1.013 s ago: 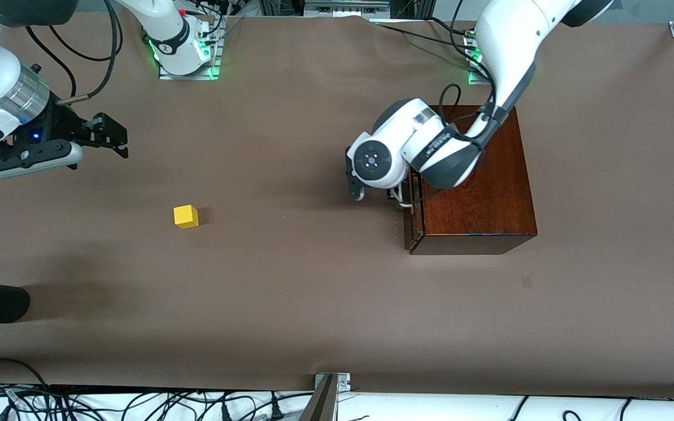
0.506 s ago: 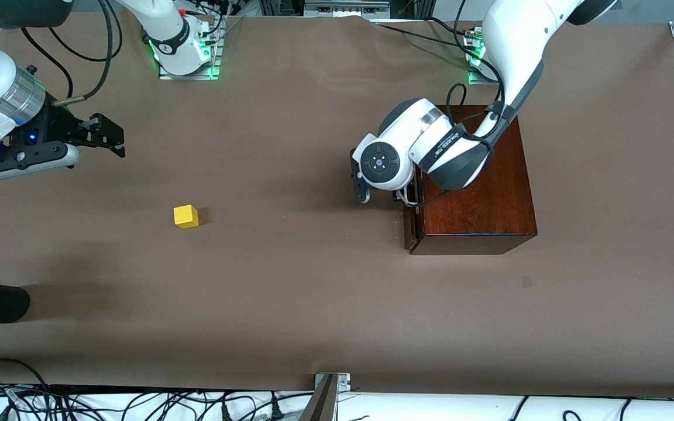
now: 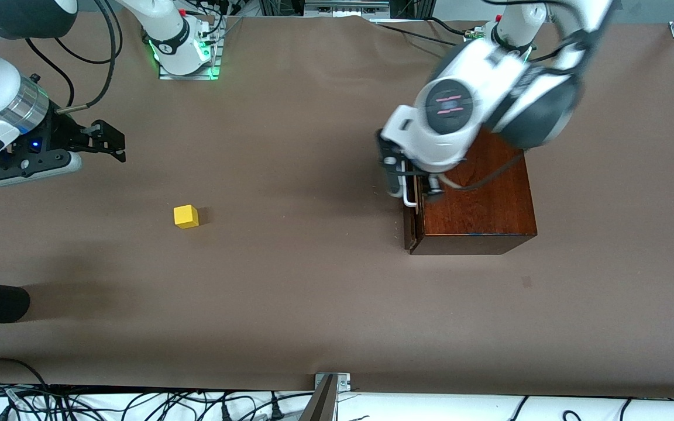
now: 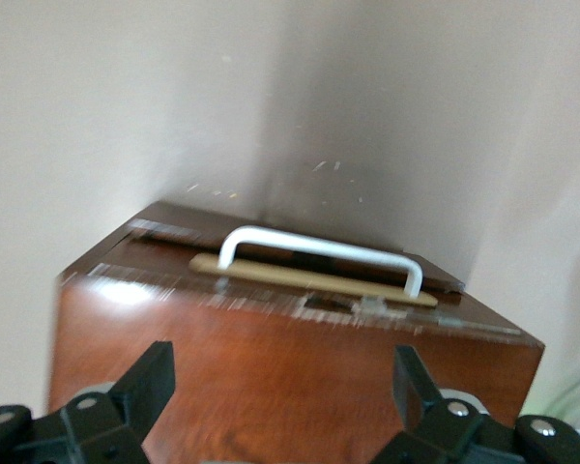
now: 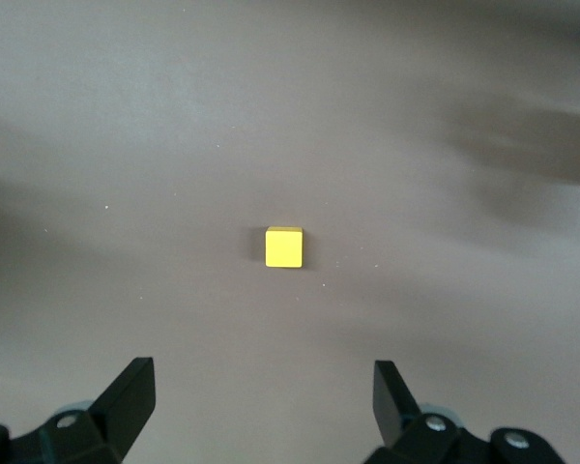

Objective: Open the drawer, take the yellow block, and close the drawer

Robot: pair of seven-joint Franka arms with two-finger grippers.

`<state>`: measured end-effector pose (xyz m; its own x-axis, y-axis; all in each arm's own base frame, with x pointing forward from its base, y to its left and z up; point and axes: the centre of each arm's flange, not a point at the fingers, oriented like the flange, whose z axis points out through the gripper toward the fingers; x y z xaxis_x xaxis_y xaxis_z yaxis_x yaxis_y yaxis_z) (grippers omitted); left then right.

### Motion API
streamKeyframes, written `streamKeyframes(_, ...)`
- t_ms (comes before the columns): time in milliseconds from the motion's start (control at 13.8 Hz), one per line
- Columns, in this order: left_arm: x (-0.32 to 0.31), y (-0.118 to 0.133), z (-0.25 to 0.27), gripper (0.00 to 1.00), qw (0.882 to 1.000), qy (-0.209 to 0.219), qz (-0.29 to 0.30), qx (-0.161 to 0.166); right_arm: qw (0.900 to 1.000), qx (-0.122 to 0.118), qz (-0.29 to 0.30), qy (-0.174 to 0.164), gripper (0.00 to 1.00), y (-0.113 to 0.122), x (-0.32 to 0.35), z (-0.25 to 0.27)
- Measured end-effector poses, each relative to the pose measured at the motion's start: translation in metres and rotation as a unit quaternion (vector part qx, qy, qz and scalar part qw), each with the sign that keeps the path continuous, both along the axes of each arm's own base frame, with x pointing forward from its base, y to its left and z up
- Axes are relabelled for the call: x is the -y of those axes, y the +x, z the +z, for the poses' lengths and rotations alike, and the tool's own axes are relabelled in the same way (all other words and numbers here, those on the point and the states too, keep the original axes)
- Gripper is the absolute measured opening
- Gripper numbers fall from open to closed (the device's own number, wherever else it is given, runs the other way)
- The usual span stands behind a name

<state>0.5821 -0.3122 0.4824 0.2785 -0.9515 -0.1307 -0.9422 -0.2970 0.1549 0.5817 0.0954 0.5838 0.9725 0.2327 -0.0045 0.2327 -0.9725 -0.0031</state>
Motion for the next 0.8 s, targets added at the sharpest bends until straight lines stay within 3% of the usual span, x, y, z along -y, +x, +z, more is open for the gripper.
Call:
streamKeyframes(217, -0.079, 0.026, 0.053, 1.0, 0.998, -0.005, 0.067, -0.001, 1.0, 0.001, 0.002, -0.003, 1.0, 0.0, -0.001, 0.001)
streamKeyframes(434, -0.141, 0.043, 0.077, 1.0, 0.991, 0.004, 0.128, 0.023, 1.0, 0.004, 0.004, -0.013, 1.0, 0.0, 0.0, 0.002)
streamKeyframes(796, -0.2, 0.027, 0.109, 1.0, 0.97, 0.03, 0.228, 0.077, 1.0, 0.005, 0.004, -0.014, 1.0, 0.0, 0.0, 0.003)
